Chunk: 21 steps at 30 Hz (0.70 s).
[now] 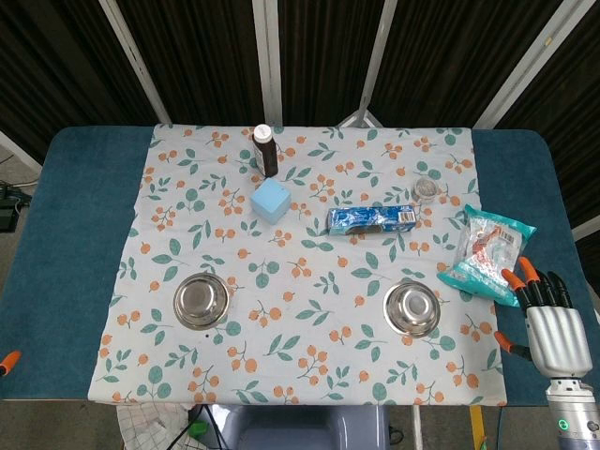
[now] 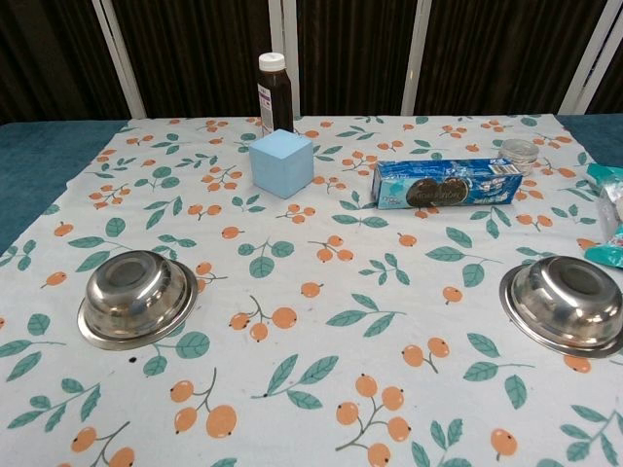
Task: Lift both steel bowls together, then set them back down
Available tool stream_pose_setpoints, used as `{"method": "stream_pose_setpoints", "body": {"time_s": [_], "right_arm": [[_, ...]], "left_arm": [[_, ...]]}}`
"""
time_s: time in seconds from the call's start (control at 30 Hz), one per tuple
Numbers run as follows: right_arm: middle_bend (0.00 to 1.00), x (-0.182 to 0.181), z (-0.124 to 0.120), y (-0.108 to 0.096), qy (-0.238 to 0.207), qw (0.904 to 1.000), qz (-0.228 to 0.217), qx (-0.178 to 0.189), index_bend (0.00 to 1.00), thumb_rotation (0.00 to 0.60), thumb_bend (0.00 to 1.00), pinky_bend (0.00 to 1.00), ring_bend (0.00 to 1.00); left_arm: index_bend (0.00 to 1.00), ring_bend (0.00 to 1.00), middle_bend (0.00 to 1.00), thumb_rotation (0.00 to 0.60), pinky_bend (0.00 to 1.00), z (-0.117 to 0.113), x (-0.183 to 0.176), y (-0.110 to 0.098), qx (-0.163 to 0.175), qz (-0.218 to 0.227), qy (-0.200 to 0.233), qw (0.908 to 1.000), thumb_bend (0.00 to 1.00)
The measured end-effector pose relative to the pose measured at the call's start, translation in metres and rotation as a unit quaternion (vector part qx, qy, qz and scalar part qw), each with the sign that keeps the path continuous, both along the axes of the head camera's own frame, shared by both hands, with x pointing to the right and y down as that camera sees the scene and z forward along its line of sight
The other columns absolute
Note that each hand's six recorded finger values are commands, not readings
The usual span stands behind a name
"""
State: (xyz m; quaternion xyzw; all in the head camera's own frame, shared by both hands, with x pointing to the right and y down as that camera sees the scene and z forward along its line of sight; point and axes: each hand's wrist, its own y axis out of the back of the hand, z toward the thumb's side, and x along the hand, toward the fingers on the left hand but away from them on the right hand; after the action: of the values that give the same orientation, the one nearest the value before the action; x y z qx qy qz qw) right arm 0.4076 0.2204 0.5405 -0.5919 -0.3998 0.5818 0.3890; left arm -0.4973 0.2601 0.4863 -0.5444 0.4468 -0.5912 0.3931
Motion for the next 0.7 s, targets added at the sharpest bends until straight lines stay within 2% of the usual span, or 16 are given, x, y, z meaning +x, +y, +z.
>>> {"method": "stream_pose_setpoints", "body": {"time_s": [0.3, 0.47, 0.7], "right_arm": [[0.01, -0.006, 0.005, 0.0, -0.003, 1.0, -0.005, -0.003, 0.2, 0.6, 0.07, 0.1, 0.12], [0.01, -0.006, 0.005, 0.001, -0.02, 0.9997, 0.003, -0.01, 0.2, 0.6, 0.07, 0.1, 0.12], [0.02, -0.011, 0.007, 0.005, -0.052, 0.9982, 0.014, -0.028, 0.2, 0.6, 0.07, 0.1, 0.12]], "left_arm": [[0.05, 0.0, 0.0, 0.6, 0.15, -0.005, 0.006, 0.002, 0.014, 0.016, 0.004, 0.9998, 0.03], [0.05, 0.0, 0.0, 0.6, 0.15, -0.005, 0.008, 0.001, 0.023, 0.028, -0.005, 0.9993, 0.03], [0.05, 0.0, 0.0, 0.6, 0.15, -0.005, 0.003, 0.0, 0.024, 0.016, 0.0, 0.9996, 0.03]]}}
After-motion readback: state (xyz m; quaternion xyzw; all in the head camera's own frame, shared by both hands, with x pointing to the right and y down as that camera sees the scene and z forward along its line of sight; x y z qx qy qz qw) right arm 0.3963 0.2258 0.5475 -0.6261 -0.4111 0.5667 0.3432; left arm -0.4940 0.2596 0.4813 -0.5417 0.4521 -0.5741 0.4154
